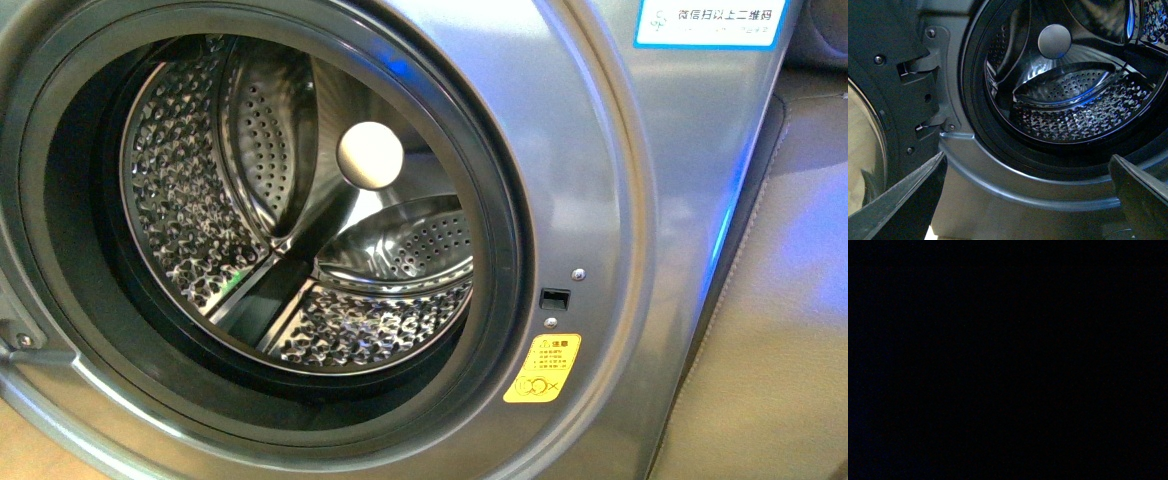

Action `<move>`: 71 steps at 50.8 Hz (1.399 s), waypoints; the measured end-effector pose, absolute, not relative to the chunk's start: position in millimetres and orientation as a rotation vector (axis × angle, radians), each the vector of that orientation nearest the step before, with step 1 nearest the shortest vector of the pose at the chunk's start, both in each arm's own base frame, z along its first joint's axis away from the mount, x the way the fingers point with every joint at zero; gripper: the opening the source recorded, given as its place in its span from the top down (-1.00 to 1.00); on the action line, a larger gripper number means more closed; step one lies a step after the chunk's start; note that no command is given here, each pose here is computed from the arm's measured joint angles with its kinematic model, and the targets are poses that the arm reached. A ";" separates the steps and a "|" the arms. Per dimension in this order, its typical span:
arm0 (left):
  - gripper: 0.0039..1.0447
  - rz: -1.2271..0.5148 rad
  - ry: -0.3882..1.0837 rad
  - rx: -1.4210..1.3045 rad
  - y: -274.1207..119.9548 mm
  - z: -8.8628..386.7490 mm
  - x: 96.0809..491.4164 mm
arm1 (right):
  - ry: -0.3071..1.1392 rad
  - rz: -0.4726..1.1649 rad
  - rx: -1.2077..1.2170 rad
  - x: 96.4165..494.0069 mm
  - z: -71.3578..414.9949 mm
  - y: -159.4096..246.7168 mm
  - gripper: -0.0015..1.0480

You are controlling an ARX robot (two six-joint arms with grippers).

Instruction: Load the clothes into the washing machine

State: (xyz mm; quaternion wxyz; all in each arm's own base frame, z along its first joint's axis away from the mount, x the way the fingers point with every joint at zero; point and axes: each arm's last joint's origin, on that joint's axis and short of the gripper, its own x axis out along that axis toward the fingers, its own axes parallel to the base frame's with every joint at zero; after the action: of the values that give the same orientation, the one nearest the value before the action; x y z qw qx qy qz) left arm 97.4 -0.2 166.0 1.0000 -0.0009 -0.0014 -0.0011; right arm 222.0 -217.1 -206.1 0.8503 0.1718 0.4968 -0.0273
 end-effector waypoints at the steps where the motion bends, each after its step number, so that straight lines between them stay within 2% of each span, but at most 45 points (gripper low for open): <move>1: -0.88 -0.002 -0.003 -0.002 -0.2 166.0 97.4 | 1.045 -0.061 0.362 221.7 -206.1 -218.1 -0.36; 6: -0.88 -0.002 -0.003 -0.002 -0.2 166.0 97.4 | 1.040 -0.074 0.366 220.5 -205.2 -221.2 -0.10; 14: -0.88 -0.002 -0.003 -0.002 -0.2 166.0 97.4 | 1.026 -0.122 0.401 216.4 -191.5 -223.1 0.48; 19: -0.88 -0.002 -0.003 -0.002 -0.2 166.0 97.4 | 1.019 -0.127 0.411 211.5 -170.9 -222.0 0.67; 42: -0.88 -0.002 -0.003 -0.002 -0.2 166.0 97.4 | 0.826 -0.098 0.364 207.9 -60.0 -235.3 0.71; 58: -0.88 -0.002 -0.003 -0.002 -0.2 166.0 97.4 | 0.608 -0.005 0.303 202.2 35.5 -221.6 0.71; 71: -0.88 -0.002 -0.003 -0.002 -0.2 166.0 97.4 | 0.374 0.065 0.202 195.8 137.5 -210.8 0.71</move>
State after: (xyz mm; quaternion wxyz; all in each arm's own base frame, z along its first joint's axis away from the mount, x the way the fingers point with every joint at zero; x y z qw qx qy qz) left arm 97.4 -0.2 166.0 1.0000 -0.0009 -0.0014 -0.0008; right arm 195.8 -210.8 137.5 0.9770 0.1003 0.1854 0.0323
